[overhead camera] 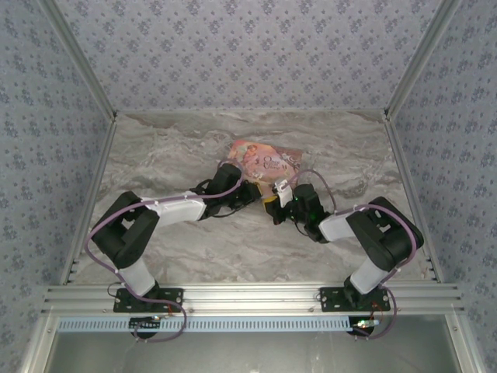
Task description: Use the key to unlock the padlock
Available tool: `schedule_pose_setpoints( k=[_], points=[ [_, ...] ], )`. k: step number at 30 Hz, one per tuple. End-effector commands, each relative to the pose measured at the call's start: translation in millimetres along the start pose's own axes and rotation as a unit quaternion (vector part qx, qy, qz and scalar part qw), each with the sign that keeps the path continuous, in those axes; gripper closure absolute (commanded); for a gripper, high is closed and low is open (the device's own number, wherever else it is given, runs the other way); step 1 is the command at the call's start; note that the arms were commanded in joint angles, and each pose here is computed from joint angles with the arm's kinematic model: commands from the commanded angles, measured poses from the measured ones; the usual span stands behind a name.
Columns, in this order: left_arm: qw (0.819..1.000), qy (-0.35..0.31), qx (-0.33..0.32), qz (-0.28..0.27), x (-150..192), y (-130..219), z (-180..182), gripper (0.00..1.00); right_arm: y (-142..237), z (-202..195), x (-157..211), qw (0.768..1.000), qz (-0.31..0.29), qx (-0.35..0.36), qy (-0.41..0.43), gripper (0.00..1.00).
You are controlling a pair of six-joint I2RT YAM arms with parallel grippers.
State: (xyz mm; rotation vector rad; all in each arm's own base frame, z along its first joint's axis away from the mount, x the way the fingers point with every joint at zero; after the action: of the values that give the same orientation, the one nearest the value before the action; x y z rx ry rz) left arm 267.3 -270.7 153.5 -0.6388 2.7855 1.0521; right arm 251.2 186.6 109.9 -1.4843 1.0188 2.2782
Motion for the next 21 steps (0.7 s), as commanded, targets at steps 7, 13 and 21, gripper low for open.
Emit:
schedule_pose_setpoints(
  k=[7, 13, 21],
  points=[
    [0.997, -0.003, 0.063, 0.033, 3.4, 17.0, -30.9, 0.96, -3.0, -6.0, -28.8, 0.998, -0.057, -0.022, 0.02, 1.0],
    [0.998, -0.006, 0.064, 0.029, 3.6, 21.6, -31.8, 0.96, -1.5, -15.3, -31.2, 0.997, -0.059, -0.041, 0.007, 1.0],
    [0.997, -0.008, 0.063, 0.032, 4.8, 22.7, -31.0, 0.97, -3.7, -22.0, -35.5, 0.994, -0.059, -0.088, -0.012, 1.0]
  ],
)
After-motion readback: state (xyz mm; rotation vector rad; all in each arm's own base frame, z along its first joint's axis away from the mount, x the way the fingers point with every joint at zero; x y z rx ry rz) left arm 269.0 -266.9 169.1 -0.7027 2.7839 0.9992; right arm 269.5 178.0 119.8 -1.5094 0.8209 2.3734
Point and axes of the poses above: each hand's point on the last joint's axis, 136 mm out from that joint toward the fingers, its own y axis back along the fingers, its own z axis along the line the jaws close on, x = y × z, the point moved 10 cm from there along y, back along the fingers, and after that the axes turned 1 degree about -y, right-handed, at the moved point
